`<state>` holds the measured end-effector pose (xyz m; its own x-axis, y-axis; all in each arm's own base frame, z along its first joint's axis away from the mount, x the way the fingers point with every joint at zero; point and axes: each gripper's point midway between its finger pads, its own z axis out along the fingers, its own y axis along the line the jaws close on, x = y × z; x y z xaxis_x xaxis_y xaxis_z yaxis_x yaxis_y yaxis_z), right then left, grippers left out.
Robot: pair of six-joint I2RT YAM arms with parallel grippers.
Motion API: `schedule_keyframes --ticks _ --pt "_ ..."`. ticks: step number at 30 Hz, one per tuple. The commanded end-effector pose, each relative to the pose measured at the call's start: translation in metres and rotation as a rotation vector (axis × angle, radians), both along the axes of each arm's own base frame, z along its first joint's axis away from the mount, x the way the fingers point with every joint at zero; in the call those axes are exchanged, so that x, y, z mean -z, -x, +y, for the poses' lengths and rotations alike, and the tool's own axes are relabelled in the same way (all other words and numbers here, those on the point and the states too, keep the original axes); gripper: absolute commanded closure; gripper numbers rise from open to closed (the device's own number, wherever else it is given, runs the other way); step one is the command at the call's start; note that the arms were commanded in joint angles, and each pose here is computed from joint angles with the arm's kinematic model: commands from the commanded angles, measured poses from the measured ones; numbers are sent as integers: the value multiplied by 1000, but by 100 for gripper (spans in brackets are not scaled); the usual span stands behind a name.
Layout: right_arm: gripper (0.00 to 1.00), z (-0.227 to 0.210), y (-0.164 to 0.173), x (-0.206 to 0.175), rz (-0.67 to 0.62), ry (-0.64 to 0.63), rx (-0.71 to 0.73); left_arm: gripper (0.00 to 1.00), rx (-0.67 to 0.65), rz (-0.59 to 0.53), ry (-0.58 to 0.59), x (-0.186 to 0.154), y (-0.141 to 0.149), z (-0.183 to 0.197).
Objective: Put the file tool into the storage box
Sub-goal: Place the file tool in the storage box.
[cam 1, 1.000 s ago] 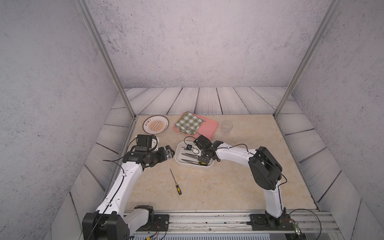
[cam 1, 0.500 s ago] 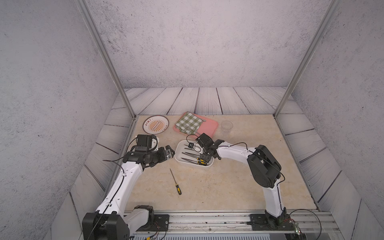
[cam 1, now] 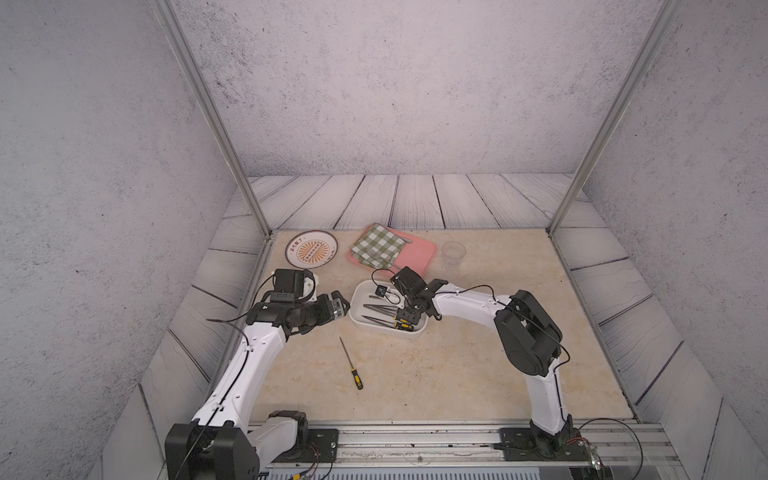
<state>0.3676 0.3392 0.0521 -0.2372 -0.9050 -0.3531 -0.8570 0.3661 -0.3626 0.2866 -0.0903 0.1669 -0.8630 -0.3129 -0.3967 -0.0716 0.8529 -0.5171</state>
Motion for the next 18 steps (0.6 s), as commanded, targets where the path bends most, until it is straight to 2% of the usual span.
schedule_keyframes --ticks 1,4,7,10,15,18 --pt "59 -1 5 -25 7 -72 42 2 1 1 -1 1 1 0" --pt "59 -2 6 -38 -6 -124 81 2 1 1 -6 1 1 1" --pt "59 -9 2 -59 -43 -183 184 2 -2 11 -1 5 1 0" --pt "59 -12 8 -84 -26 -335 333 1 19 48 41 13 0 -7" --pt "55 -11 55 -116 116 -659 427 0 77 161 96 28 0 -21" --pt "55 -20 80 -126 149 -721 468 0 77 207 106 39 -2 -23"
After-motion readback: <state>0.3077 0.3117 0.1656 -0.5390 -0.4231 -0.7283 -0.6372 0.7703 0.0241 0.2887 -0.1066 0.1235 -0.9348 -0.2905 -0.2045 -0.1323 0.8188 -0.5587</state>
